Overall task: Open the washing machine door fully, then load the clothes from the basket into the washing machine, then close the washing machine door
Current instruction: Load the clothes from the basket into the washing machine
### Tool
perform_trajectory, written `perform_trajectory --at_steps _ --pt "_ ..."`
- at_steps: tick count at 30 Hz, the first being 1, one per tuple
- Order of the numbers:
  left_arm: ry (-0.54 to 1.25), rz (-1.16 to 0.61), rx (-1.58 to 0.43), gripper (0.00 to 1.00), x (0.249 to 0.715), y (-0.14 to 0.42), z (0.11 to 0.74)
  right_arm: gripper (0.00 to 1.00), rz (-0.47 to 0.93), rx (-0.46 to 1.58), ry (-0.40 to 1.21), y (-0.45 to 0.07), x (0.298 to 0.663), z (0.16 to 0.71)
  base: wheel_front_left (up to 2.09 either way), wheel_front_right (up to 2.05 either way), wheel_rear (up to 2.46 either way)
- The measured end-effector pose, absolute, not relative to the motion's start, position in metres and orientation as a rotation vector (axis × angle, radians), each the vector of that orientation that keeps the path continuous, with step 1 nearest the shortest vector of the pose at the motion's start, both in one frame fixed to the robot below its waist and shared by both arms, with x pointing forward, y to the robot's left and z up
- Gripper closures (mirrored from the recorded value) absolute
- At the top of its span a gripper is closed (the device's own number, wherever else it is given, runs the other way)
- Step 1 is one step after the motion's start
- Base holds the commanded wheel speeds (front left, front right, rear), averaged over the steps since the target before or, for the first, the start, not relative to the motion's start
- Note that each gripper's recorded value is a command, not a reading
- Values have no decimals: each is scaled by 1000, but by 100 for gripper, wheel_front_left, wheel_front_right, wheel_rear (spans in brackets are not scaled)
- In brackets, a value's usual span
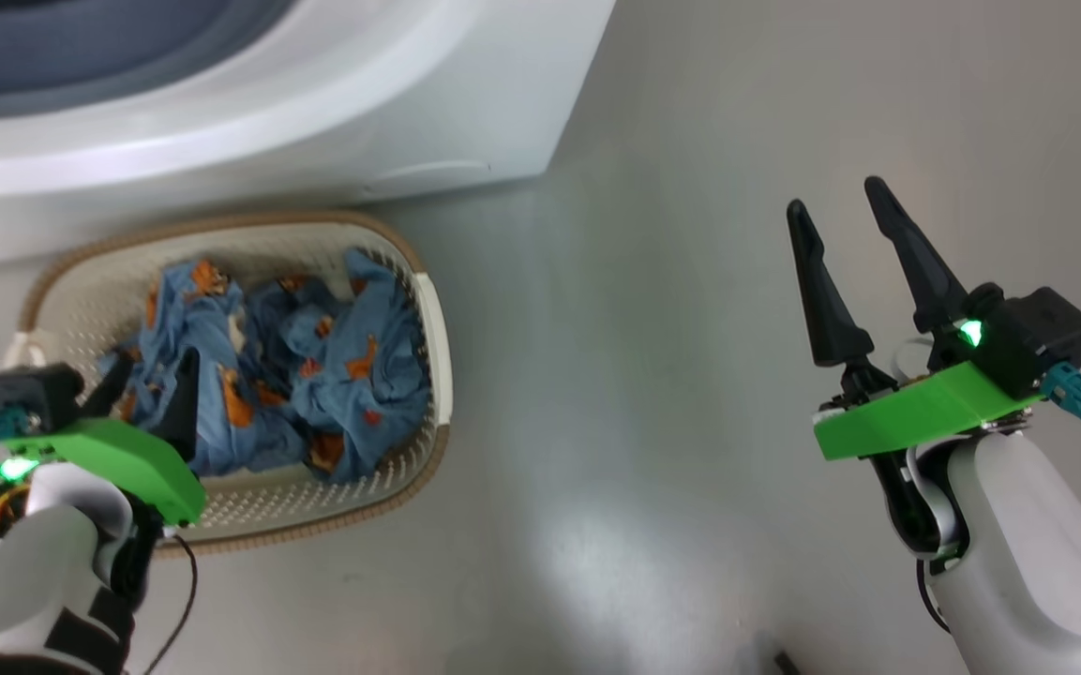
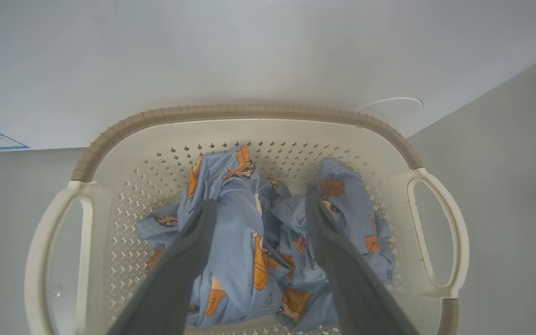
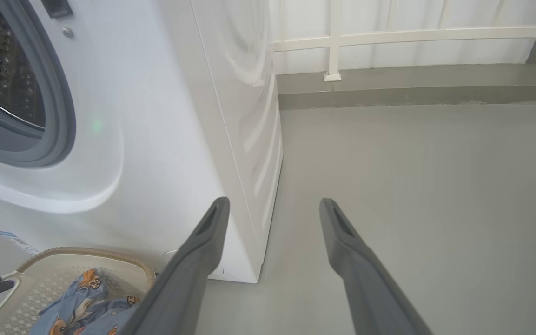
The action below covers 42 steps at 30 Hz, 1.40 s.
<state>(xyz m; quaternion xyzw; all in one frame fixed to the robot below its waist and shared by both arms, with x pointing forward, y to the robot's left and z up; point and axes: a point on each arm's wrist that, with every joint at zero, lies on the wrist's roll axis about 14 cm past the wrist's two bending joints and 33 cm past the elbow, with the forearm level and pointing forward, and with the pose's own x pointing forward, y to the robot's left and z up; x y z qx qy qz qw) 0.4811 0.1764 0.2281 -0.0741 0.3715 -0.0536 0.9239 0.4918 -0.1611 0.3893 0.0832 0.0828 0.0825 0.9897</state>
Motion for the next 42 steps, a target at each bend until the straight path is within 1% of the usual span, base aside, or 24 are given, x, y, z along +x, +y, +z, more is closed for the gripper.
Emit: perform_trajectory --at_steps 7,18,22,38,39,40,42 --pt "882 -111 -139 0 475 179 191 0 164 172 208 -158 500 363 0 0 0" --pt "997 -120 -123 0 474 181 149 0 172 179 251 -154 511 332 0 0 0" --pt "1040 -122 -110 0 470 183 137 0 172 179 275 -153 509 321 0 0 0" --pt "1137 -148 -55 0 467 183 110 0 174 162 304 -155 503 311 0 0 0" --pt "1145 -149 -51 14 466 184 109 0 173 160 305 -156 503 311 0 0 0" --pt "1147 -150 -48 53 466 184 108 0 170 158 306 -157 502 312 0 0 0" --pt "1159 -155 -44 100 465 183 106 0 166 154 306 -159 501 313 0 0 0"
